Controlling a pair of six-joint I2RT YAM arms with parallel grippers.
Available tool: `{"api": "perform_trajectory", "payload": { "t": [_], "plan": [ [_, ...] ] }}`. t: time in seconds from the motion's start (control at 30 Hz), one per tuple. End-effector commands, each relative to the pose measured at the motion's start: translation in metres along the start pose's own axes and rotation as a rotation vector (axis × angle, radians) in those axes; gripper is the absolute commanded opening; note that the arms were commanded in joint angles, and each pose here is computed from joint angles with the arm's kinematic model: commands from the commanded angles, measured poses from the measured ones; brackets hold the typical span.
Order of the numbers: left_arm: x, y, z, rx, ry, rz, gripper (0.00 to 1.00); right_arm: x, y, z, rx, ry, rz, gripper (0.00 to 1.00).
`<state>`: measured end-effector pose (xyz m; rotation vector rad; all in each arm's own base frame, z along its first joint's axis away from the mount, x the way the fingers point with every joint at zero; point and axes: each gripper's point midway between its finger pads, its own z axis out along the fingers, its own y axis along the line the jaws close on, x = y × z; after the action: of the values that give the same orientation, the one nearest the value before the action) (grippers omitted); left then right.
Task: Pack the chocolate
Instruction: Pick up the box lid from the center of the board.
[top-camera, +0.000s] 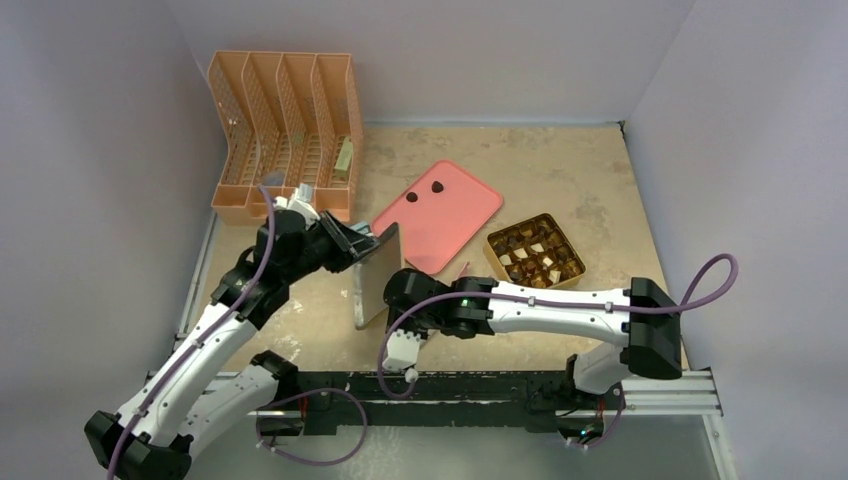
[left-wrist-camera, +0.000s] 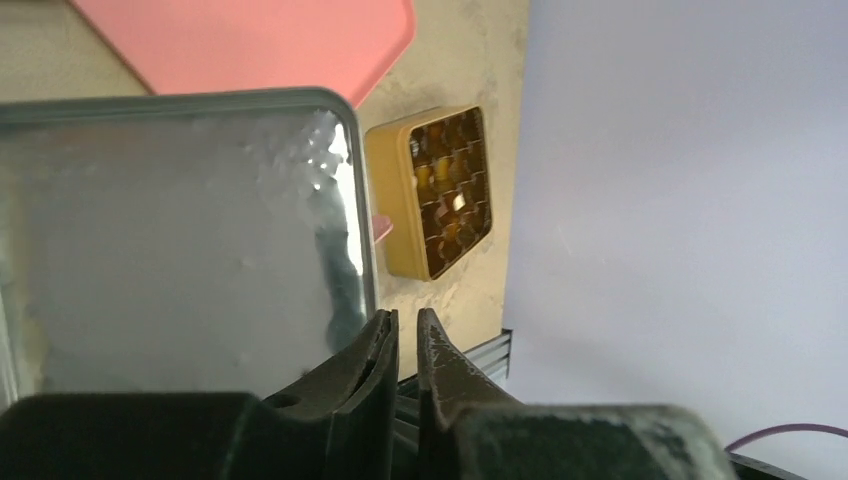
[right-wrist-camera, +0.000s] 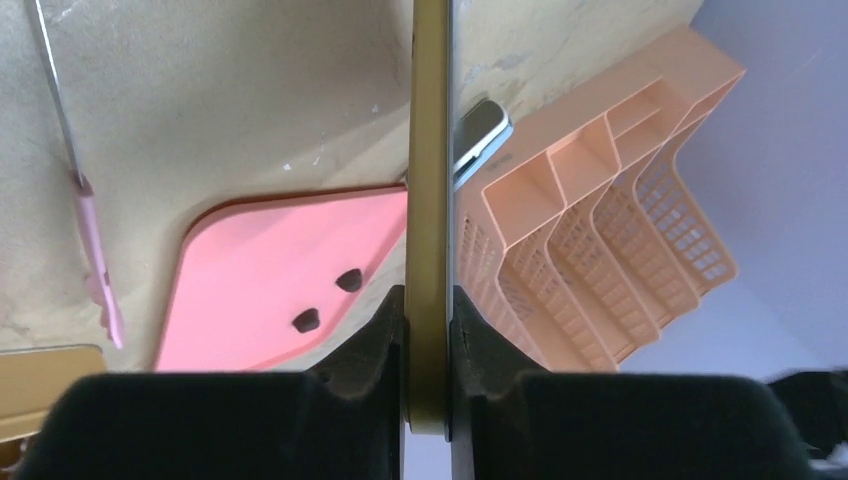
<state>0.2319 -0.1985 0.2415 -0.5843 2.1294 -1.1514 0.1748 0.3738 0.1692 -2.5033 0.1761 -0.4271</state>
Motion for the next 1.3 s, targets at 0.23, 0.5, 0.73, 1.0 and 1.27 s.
{"api": "perform_trajectory", "payload": {
  "t": [0.23,0.5,0.73,1.0,1.27],
  "plan": [
    [-0.105,-0.109,-0.112,0.02,-0.419,0.441,0.47,0.004,-0.027,-0.025,0.172,-0.075,0.62,0.0],
    [-0.113,-0.147,-0.163,0.148,-0.52,0.591,0.52,0.034,-0.069,-0.052,0.394,-0.325,1.224,0.0],
    [-0.098,-0.138,-0.149,0.159,-0.443,0.607,0.57,0.109,-0.077,-0.116,0.686,-0.526,1.718,0.0],
    [-0.053,-0.157,-0.096,0.471,-0.239,0.336,0.57,0.187,-0.047,-0.173,0.917,-0.678,2.149,0.0],
    [-0.063,-0.166,-0.07,0.6,-0.269,0.103,0.61,0.183,-0.033,-0.248,1.201,-1.079,2.182,0.0]
  ]
}}
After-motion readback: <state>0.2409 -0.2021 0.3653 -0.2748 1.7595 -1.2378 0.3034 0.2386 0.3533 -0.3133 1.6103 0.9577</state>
